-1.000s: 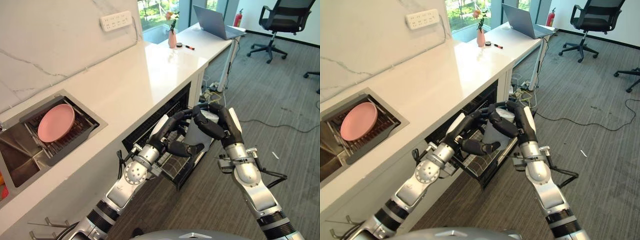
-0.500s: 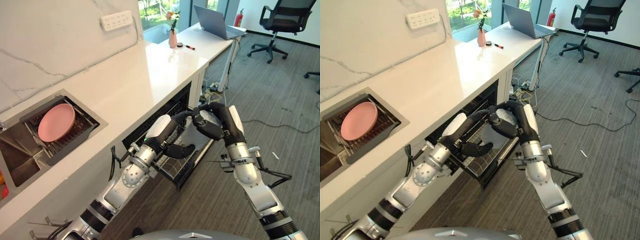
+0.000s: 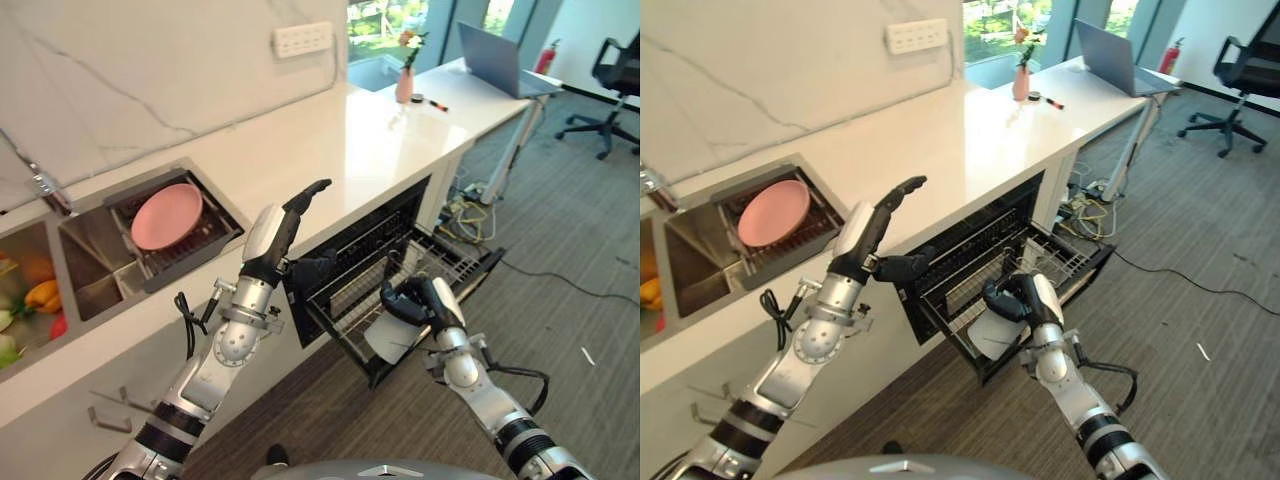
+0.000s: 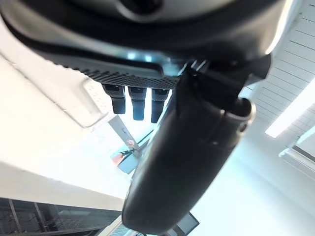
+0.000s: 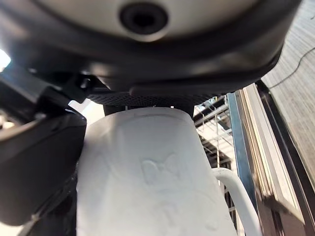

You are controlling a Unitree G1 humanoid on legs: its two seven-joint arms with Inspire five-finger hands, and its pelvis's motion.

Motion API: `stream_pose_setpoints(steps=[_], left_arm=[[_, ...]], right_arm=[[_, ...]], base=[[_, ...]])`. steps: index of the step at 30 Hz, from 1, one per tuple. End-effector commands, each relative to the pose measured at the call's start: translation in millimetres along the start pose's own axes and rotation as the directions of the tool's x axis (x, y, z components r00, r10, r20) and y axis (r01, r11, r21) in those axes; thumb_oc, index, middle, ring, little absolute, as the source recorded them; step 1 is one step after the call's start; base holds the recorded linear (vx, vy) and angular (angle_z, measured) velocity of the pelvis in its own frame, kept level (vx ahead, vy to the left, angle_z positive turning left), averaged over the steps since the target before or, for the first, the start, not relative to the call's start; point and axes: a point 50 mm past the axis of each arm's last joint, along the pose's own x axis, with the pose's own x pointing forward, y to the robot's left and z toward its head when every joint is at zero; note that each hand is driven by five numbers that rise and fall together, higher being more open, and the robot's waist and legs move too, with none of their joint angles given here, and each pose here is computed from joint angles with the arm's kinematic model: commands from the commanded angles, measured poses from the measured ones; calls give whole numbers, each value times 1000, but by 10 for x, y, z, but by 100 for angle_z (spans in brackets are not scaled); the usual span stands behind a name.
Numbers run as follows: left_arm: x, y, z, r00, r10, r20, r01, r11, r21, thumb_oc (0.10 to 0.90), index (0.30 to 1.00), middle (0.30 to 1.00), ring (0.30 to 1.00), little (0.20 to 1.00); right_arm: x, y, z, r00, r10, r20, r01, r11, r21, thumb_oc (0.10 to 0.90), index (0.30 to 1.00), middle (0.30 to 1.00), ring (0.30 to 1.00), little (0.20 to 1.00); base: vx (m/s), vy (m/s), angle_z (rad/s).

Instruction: Place the dishes in the dishwasher.

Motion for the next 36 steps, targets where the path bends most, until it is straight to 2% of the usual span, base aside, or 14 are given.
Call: stream_pose_setpoints(steps=[1,6,11,21,23,24,26,27,28,29,32,33,36], left_arm=[[257,301,415,957,123,261,-111,992,-59,800,900,900,900,900],[190,380,515,944,121,308,-96,991,-95,800,900,900,900,900],[144,506,604,925,122,359,-89,990,-108,800,900,900,900,900],[64,610,557,933,116,342,-94,992,-82,800,900,900,900,900],[-36,555,430,962,57,269,-26,993,-117,800,900,900,900,900],[-157,465,248,987,-14,159,43,983,-181,800,900,900,900,900],[-302,361,77,992,-113,56,123,961,-248,800,900,900,900,900],[-458,260,-116,982,-179,-64,147,931,-334,800,900,900,900,900],[-458,260,-116,982,-179,-64,147,931,-334,800,900,900,900,900],[-570,188,-215,964,-233,-127,170,909,-380,800,900,900,900,900],[-856,48,-443,894,-364,-261,209,855,-474,800,900,900,900,900],[-1008,-16,-565,846,-421,-328,212,829,-518,800,900,900,900,900],[-1118,-51,-651,806,-458,-374,205,810,-550,800,900,900,900,900]], right_arm=[[447,-475,832,924,-243,294,235,970,62,400,300,300,300,300],[600,-709,857,903,-327,278,339,941,5,400,300,300,300,300],[711,-1074,878,877,-377,300,431,891,-141,400,300,300,300,300],[732,-1355,563,897,-398,193,441,833,-333,400,300,300,300,300],[745,-1377,506,917,-356,177,398,810,-430,400,300,300,300,300],[748,-1370,463,928,-338,157,372,805,-463,400,300,300,300,300],[757,-1371,431,938,-318,137,343,800,-493,400,300,300,300,300],[769,-1357,443,945,-298,138,325,792,-517,753,829,829,829,829],[769,-1357,443,945,-298,138,325,792,-517,753,829,829,829,829],[777,-1342,440,950,-284,133,310,790,-528,800,900,900,900,900],[821,-1305,515,959,-244,144,283,785,-551,800,900,900,900,900],[838,-1269,578,960,-223,167,278,789,-548,800,900,900,900,900],[845,-1237,657,958,-207,200,284,797,-534,800,900,900,900,900]], base=[[-94,0,30],[-103,-9,39],[-105,-2,46],[-12,-3,17],[-57,14,-3],[-40,20,-3],[-32,25,-5],[-18,13,-4],[-26,8,-4],[-26,6,-6],[-34,9,-11],[-22,-1,-8],[-9,-3,-5]])
